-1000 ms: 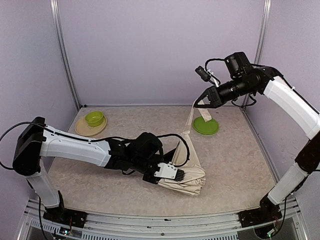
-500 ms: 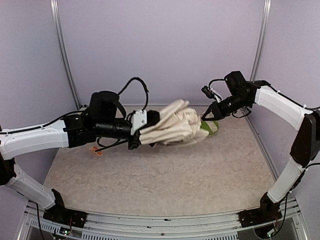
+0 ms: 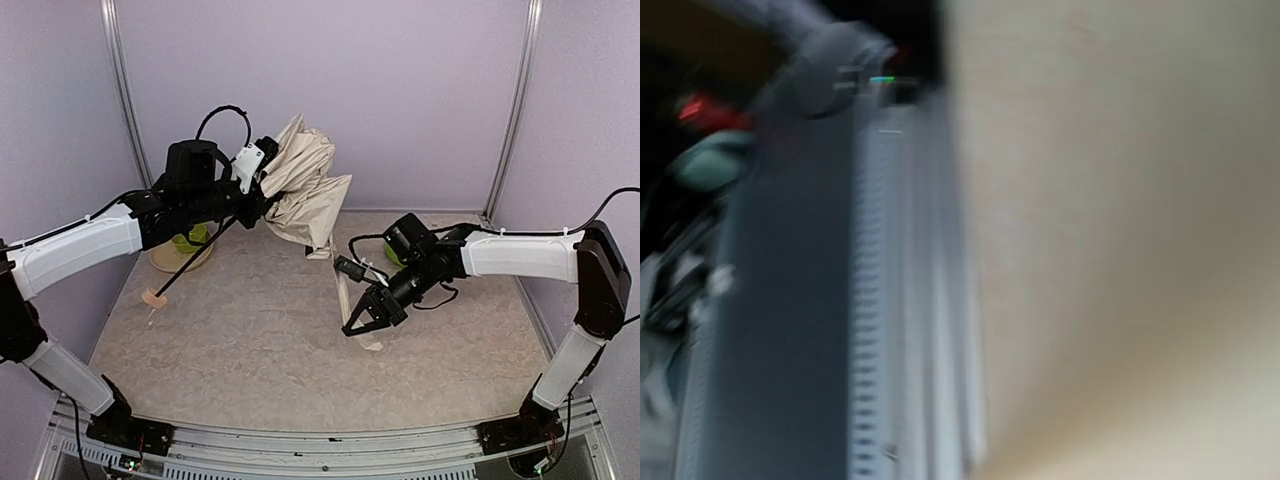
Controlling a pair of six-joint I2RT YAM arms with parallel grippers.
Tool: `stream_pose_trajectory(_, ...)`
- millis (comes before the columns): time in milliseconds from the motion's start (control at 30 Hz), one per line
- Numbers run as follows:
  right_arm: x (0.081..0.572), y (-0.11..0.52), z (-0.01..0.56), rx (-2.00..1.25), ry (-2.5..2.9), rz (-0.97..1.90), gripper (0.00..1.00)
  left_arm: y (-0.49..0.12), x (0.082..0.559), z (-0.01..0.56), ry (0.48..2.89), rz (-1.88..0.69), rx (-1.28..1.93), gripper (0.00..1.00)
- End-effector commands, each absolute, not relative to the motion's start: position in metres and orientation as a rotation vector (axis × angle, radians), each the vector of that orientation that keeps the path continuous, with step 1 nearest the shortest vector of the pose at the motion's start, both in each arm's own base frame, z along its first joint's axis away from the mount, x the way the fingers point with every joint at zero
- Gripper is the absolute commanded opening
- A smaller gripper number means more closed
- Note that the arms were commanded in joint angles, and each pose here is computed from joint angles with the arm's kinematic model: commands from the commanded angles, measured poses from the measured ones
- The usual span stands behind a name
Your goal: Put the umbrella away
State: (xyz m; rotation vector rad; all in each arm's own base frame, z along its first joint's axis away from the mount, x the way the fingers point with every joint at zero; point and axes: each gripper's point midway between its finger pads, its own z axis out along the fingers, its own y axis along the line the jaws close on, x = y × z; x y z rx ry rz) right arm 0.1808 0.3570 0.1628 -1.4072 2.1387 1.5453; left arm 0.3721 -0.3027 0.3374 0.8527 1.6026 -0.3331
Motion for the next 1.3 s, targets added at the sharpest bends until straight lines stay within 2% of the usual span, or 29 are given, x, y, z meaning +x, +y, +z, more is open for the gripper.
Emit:
stream_pose_trajectory(0, 0.132, 0.372, 0.184, -1.537, 1.979, 1.791, 0.0, -0.253, 0.42, 0.4, 1.551, -0.098, 0.514, 0.0)
stream_pose_trajectory(233, 0.116, 0.379, 0.258, -1.553, 1.694, 1.908, 0.0, -0.248, 0.451, 0.308, 1.741, 0.144, 0.616, 0.0)
stream_pose_trajectory(400, 0.117, 0.393, 0.304, -1.56, 1.504, 1.914, 0.0, -0.279, 0.448, 0.264, 1.799, 0.053, 0.715, 0.0)
stream_pose_trajectory(500, 0.148, 0.392, 0.279, -1.432, 1.728, 1.784, 0.0, -0.281, 0.445, 0.263, 1.797, 0.018, 0.699, 0.0)
stream_pose_trajectory(567, 0.176, 0.377, 0.23, -1.238, 1.998, 1.673, 0.0, -0.277, 0.443, 0.263, 1.795, 0.049, 0.706, 0.0)
stream_pose_trajectory(667, 0.182, 0.336, 0.138, -1.009, 2.31, 1.595, 0.06, -0.294, 0.423, 0.283, 1.707, 0.039, 0.797, 0.0)
stream_pose_trajectory(733, 0.185, 0.326, 0.118, -0.957, 2.31, 1.579, 0.1, -0.314, 0.398, 0.302, 1.631, 0.039, 0.896, 0.0)
stream_pose_trajectory(933, 0.22, 0.325, 0.117, -0.964, 2.187, 1.45, 0.19, -0.363, 0.334, 0.312, 1.563, 0.013, 1.161, 0.0)
stream_pose_trajectory(1133, 0.252, 0.301, 0.119, -0.867, 2.164, 1.302, 0.26, -0.373, 0.308, 0.337, 1.543, 0.008, 1.224, 0.0)
stream_pose_trajectory(1267, 0.272, 0.296, 0.145, -0.854, 2.034, 1.153, 0.34, -0.376, 0.293, 0.37, 1.511, -0.07, 1.231, 0.0)
